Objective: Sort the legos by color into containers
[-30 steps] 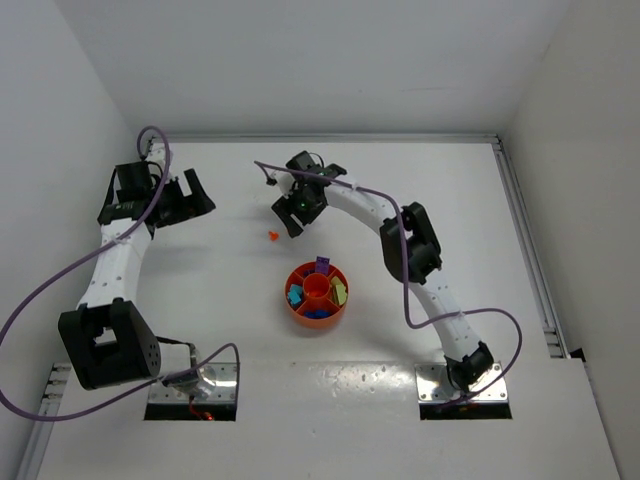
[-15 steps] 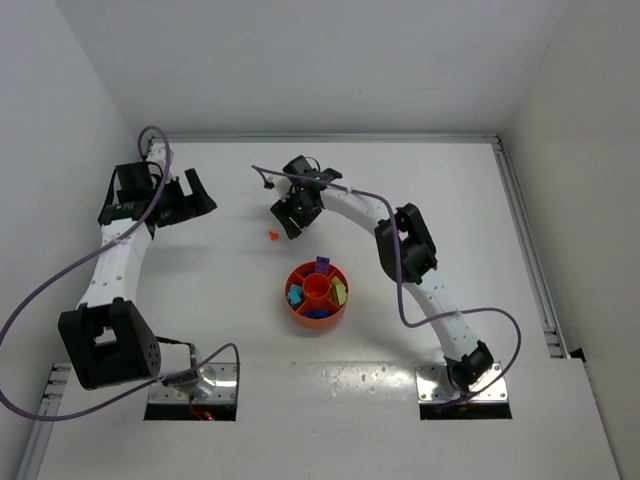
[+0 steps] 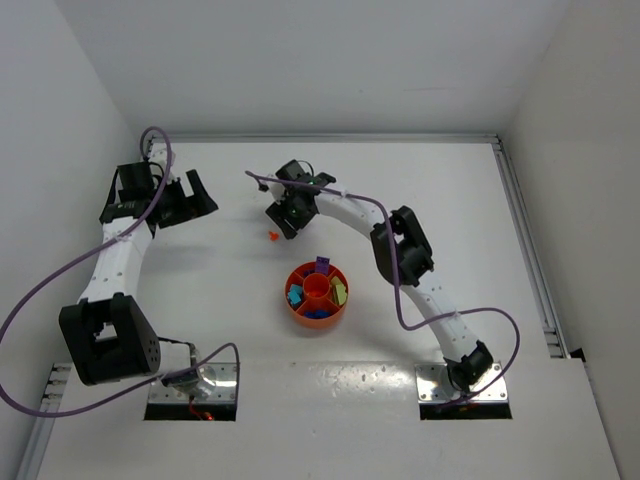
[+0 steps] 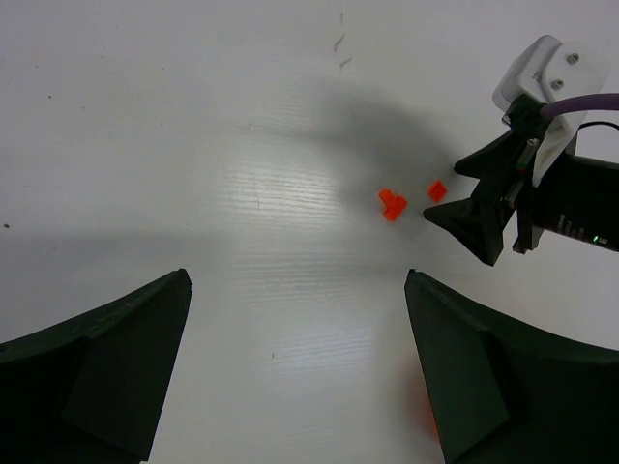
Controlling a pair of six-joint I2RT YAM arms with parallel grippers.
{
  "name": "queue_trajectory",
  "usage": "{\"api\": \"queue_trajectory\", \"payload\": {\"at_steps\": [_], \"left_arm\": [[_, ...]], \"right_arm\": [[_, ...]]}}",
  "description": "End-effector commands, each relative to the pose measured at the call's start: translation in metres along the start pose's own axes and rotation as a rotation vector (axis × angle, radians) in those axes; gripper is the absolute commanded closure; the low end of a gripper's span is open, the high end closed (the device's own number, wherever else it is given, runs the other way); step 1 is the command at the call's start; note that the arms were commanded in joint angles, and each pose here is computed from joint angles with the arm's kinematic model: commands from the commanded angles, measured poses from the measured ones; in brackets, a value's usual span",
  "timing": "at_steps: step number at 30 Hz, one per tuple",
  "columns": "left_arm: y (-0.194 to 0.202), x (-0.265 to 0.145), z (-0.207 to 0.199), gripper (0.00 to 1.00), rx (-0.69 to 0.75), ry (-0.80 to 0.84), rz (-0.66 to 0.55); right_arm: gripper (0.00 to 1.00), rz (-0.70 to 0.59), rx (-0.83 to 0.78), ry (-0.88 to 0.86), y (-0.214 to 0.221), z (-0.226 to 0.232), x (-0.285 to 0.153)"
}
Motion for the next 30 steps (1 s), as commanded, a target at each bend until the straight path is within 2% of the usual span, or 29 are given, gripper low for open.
{"api": "queue_trajectory", "payload": {"at_steps": [1, 9, 20, 30], "left_arm": [[-0.003, 0.001, 0.003, 0.01, -0.008, 0.012, -0.02], [-0.005, 0.005, 0.004, 0.01, -0.021, 0.011, -0.011], [-0.006, 0.009, 0.004, 0.01, -0.024, 0.018, -0.001], [-0.006, 0.009, 0.004, 0.01, -0.024, 0.018, -0.001]], "right_arm": [[0.4, 0.0, 0.019, 0.035, 0.002, 0.003, 0.008], [0.49, 0.058, 0.068, 0.053, 0.022, 0.005, 0.017], [0.61, 0.067, 0.081, 0.023, 0.025, 0.009, 0.015], [0.89, 0.108, 0.077, 0.007, 0.039, 0.012, 0.015]]}}
Point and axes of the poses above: each gripper's point midway between its finger pads, its own x axis out along the fingers, its own z axis along the line the jaws close on, y = z × x, the point moved 10 cm from there along -x, back along the fingers, and after that the axes turned 1 degree about -x, right-handed, at the moved point
